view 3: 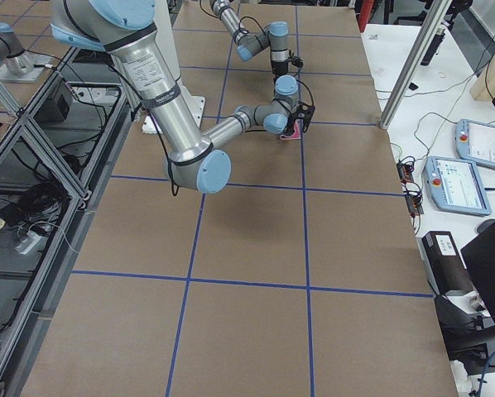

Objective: Fold towel twice with both arms
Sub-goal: 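Lift the near edge with both grippers and fold it onto the far edge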

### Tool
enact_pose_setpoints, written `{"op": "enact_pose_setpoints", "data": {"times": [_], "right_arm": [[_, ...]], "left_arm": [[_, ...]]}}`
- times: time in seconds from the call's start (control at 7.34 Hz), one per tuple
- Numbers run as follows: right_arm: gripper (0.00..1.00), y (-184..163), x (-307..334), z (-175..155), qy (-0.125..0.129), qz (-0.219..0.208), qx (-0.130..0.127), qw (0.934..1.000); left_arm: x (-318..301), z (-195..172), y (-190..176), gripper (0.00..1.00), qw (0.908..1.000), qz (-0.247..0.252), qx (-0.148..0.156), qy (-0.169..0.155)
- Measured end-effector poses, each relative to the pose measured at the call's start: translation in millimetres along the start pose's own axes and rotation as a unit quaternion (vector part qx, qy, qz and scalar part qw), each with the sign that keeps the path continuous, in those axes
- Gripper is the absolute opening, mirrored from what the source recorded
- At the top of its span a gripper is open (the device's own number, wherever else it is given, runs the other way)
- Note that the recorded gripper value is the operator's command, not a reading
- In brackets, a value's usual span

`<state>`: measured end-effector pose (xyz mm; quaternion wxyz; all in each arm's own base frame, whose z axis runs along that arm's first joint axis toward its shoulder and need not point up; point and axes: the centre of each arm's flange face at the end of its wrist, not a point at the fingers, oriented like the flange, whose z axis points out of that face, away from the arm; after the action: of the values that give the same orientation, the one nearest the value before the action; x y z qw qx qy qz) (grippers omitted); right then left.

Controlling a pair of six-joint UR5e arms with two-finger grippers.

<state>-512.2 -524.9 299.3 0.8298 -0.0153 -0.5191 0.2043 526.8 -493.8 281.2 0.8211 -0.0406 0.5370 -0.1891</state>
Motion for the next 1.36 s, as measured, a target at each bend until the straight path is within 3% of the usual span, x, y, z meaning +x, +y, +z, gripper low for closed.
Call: {"op": "enact_pose_setpoints", "data": {"times": [1.09, 1.23, 1.36], "right_arm": [[0.01, -3.1, 12.3, 6.1, -0.004, -0.003, 0.000, 1.0000], [0.25, -2.9, 12.5, 6.2, -0.004, -0.004, 0.000, 1.0000], [0.57, -3.0, 12.5, 6.2, -0.004, -0.004, 0.000, 1.0000]], "left_arm": [[4.3, 14.7, -4.8, 0.00, 0.9999, -0.009, 0.001, -0.011], [5.8, 14.2, -5.7, 0.00, 0.9999, -0.009, 0.002, -0.010], [5.8, 14.3, -6.5, 0.00, 0.9999, -0.010, 0.003, -0.010]]}}
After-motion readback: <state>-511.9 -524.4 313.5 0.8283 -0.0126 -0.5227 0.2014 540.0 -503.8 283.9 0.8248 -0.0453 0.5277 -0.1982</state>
